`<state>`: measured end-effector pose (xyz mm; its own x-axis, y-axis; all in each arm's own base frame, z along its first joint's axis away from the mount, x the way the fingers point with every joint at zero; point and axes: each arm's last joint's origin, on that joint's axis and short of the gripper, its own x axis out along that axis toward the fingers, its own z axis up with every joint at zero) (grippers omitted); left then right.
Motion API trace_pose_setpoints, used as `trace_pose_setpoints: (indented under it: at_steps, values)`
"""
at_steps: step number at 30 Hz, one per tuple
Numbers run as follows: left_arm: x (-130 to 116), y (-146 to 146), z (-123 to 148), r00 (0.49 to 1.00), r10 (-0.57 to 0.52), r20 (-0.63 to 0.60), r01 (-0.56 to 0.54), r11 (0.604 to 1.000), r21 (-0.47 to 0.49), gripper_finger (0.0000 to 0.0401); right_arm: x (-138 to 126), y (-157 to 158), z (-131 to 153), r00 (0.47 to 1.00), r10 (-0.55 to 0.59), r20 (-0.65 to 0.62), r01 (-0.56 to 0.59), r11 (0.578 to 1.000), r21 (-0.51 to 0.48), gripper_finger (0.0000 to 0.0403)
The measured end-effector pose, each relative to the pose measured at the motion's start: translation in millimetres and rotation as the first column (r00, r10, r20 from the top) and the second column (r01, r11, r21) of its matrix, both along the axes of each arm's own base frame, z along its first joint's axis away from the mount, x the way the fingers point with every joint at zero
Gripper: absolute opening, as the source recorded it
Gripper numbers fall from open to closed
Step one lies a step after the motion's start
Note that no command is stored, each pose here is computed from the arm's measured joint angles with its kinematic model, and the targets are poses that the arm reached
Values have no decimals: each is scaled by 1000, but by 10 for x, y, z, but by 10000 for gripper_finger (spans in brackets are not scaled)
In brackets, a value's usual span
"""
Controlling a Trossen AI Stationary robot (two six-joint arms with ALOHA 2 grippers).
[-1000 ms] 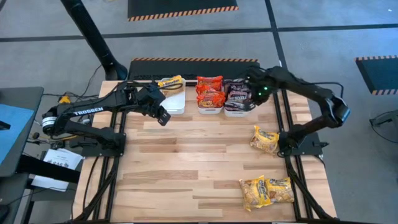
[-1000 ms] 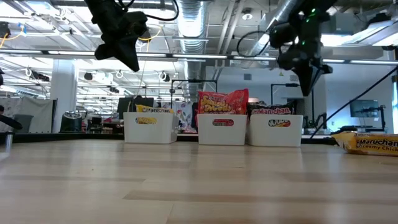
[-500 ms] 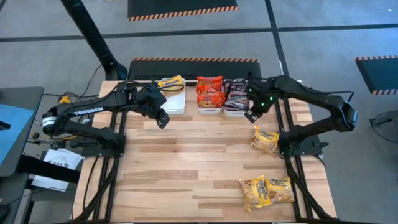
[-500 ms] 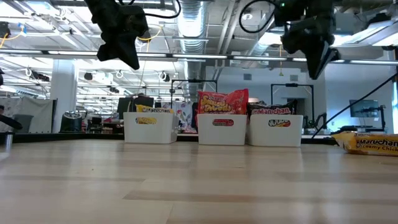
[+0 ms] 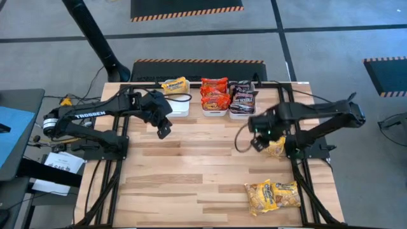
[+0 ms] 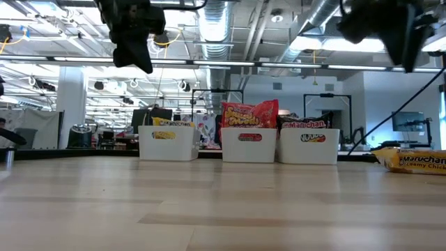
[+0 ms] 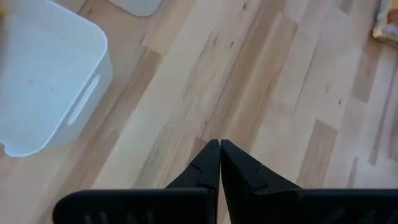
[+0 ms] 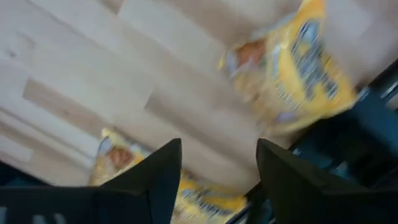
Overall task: Sort Maruchan noodles
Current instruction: Put the yellow noodle pack into the left white bin
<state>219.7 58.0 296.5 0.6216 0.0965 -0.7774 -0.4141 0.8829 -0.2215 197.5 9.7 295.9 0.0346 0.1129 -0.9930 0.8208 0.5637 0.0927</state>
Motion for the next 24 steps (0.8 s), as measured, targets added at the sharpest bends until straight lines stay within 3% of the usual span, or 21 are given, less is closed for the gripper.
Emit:
trace_pose_setpoints:
  at_steps: [7,13,17,24]
  values:
    - [-5,-63,-16,999,-33,-26,32,999,-4,0,-63,530,4,990,-136,-33,138,989,60,246]
    - [0,-104,-19,997,-74,-34,75,997,13,0,-148,994,-5,974,-222,36,218,972,92,245]
    - [1,-110,-19,995,-88,-36,89,996,19,0,-233,1250,-158,956,-283,73,274,955,114,245]
    - [-5,-123,-24,994,-105,-37,104,994,-10,0,-301,1684,-463,937,-347,29,339,928,154,245]
